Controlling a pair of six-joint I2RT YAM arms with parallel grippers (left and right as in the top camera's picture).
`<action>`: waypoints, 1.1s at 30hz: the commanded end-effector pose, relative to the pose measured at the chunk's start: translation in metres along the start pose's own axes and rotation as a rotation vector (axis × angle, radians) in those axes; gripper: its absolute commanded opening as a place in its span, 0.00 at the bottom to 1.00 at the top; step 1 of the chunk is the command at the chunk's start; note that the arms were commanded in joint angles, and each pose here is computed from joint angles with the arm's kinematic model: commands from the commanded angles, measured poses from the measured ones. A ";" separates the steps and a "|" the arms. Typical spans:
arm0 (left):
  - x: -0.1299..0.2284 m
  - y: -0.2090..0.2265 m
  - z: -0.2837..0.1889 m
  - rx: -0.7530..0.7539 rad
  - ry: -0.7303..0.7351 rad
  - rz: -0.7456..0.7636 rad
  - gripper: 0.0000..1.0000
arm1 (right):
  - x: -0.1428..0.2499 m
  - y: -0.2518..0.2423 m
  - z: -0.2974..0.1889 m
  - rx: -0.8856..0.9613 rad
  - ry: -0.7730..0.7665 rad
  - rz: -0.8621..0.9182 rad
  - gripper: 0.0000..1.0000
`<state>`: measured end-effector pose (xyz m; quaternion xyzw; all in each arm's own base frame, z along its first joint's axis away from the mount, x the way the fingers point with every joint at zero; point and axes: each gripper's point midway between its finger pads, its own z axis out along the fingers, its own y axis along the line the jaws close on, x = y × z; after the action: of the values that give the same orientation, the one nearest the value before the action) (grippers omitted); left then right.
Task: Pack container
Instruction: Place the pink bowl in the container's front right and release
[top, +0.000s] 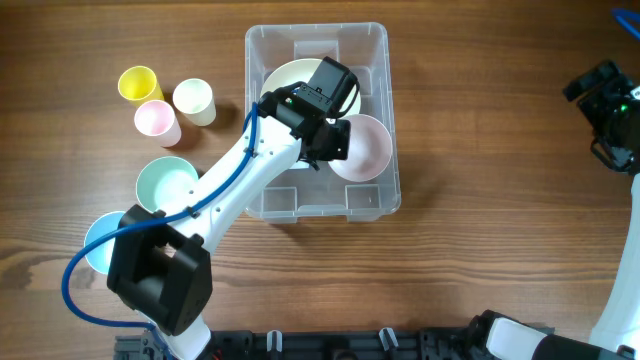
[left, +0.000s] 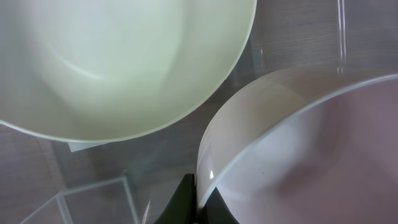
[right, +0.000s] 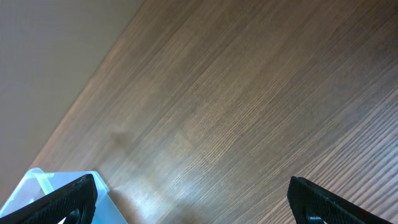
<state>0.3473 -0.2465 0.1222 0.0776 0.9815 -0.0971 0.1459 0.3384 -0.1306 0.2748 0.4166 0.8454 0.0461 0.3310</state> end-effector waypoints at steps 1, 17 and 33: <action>0.003 0.007 0.005 -0.039 0.013 -0.014 0.04 | -0.003 0.000 0.001 0.010 -0.008 0.008 1.00; 0.012 0.006 0.032 -0.044 0.061 -0.036 0.32 | -0.003 0.000 0.001 0.010 -0.008 0.008 1.00; 0.047 0.185 -0.209 -0.336 -0.111 -0.556 0.59 | -0.003 0.000 0.001 0.010 -0.008 0.008 1.00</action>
<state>0.2959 -0.0830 0.2600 -0.1203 0.9777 -0.0224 0.1708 0.3384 -0.1306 0.2748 0.4166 0.8454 0.0461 0.3310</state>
